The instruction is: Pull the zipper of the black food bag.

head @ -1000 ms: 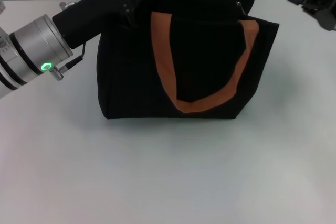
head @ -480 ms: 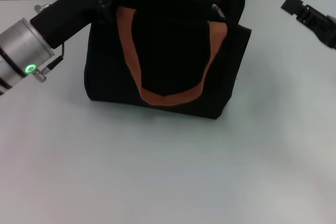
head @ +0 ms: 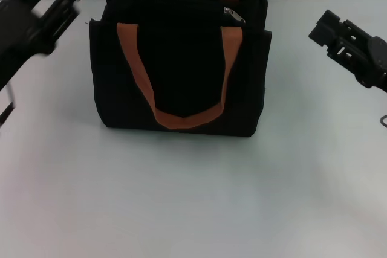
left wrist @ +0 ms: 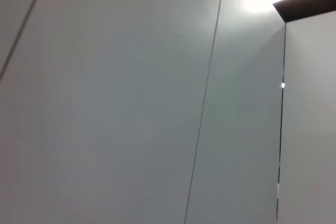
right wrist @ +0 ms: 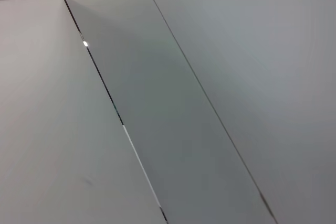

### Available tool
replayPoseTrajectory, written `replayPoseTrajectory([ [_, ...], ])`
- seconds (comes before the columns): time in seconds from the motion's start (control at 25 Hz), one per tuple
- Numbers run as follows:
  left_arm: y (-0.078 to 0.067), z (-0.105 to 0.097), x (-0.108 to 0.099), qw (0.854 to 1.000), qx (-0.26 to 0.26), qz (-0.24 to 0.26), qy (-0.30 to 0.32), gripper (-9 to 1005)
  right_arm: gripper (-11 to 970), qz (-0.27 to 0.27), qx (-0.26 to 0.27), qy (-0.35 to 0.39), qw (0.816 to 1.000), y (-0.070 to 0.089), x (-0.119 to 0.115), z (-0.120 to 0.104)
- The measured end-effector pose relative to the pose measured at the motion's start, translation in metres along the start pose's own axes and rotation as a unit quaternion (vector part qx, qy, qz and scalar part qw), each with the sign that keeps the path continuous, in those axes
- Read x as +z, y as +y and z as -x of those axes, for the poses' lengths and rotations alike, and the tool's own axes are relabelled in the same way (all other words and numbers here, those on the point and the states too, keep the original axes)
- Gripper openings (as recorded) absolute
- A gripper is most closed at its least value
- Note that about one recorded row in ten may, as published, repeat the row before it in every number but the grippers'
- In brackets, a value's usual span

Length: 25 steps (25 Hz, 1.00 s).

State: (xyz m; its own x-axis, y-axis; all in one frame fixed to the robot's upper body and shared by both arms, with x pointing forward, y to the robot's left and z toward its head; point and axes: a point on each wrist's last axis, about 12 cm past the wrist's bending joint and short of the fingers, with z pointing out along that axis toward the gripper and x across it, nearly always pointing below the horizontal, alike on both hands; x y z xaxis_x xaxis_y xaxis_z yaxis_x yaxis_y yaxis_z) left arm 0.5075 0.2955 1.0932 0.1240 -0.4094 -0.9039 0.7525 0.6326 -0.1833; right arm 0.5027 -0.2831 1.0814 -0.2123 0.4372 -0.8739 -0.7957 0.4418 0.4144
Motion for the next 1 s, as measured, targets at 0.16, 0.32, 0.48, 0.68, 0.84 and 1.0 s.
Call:
replayPoseTrajectory([
  [0.16, -0.010, 0.002, -0.027, 1.000, -0.007, -0.016, 0.018, 459, 638, -0.011, -0.015, 0.005, 1.000, -0.001, 0.001, -0.004],
  [0.32, -0.034, -0.011, -0.047, 0.988, -0.014, -0.113, 0.100, 646, 637, 0.023, -0.046, 0.021, 0.998, 0.006, 0.002, -0.010],
  [0.48, -0.050, -0.024, -0.059, 0.969, -0.019, -0.183, 0.165, 808, 635, 0.135, -0.101, 0.098, 0.981, 0.025, 0.005, -0.022],
  [0.68, -0.060, -0.036, -0.062, 0.946, -0.016, -0.238, 0.220, 809, 634, 0.238, -0.163, 0.173, 0.942, 0.041, 0.010, -0.044],
  [0.84, -0.059, -0.038, -0.058, 0.941, -0.012, -0.245, 0.231, 808, 633, 0.244, -0.164, 0.182, 0.938, 0.041, 0.012, -0.048],
  [1.0, -0.057, -0.040, -0.054, 0.941, -0.005, -0.242, 0.237, 808, 631, 0.239, -0.163, 0.187, 0.939, 0.040, 0.013, -0.049],
])
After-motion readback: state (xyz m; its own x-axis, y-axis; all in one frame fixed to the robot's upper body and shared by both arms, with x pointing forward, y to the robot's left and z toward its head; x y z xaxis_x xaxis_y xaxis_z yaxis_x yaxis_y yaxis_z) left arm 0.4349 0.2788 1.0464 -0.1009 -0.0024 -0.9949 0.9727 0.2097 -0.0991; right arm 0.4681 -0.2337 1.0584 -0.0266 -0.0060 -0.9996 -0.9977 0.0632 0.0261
